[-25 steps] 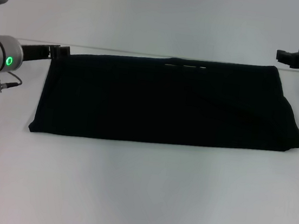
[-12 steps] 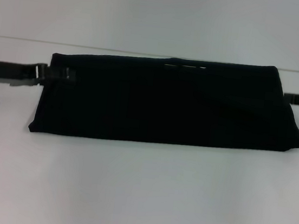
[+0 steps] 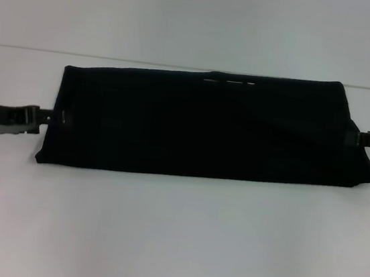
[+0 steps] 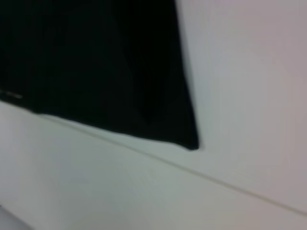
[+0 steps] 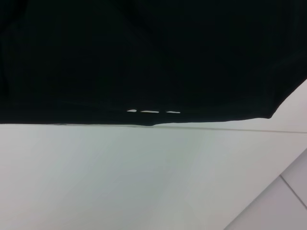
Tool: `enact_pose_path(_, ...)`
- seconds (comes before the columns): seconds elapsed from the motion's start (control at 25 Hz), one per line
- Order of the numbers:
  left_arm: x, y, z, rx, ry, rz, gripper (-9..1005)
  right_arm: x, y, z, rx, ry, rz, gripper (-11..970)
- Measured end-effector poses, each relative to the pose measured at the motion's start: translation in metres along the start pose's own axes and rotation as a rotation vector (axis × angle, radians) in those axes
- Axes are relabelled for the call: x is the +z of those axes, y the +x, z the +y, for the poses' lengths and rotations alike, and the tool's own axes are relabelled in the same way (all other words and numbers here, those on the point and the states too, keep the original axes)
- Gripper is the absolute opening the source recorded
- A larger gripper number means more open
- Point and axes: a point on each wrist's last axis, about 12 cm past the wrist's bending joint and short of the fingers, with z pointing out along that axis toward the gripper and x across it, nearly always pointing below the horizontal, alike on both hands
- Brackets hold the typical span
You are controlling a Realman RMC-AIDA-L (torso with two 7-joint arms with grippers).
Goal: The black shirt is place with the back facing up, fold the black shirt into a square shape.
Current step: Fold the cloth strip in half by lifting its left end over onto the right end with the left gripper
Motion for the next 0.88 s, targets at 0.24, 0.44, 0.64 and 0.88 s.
enact_pose_path(0.24, -0.001, 0.011, 0.007, 0.003, -0.018, 0.026, 908, 0.003, 0.000, 0.001, -0.002, 0.007, -0.001, 713)
enact_pose_path(0.44, 0.004, 0.018, 0.002, 0.042, -0.005, 0.077, 873, 0.003, -0.001, 0.000, -0.001, 0.013, -0.005, 713)
enact_pose_path(0.64, 0.008, 0.021, -0.002, 0.072, -0.005, 0.105, 837, 0.002, -0.001, 0.000, 0.000, 0.015, -0.006, 709)
enact_pose_path(0.88, 0.008, 0.021, -0.002, 0.094, -0.008, 0.108, 795, 0.001, 0.001, -0.002, 0.005, 0.017, -0.009, 705)
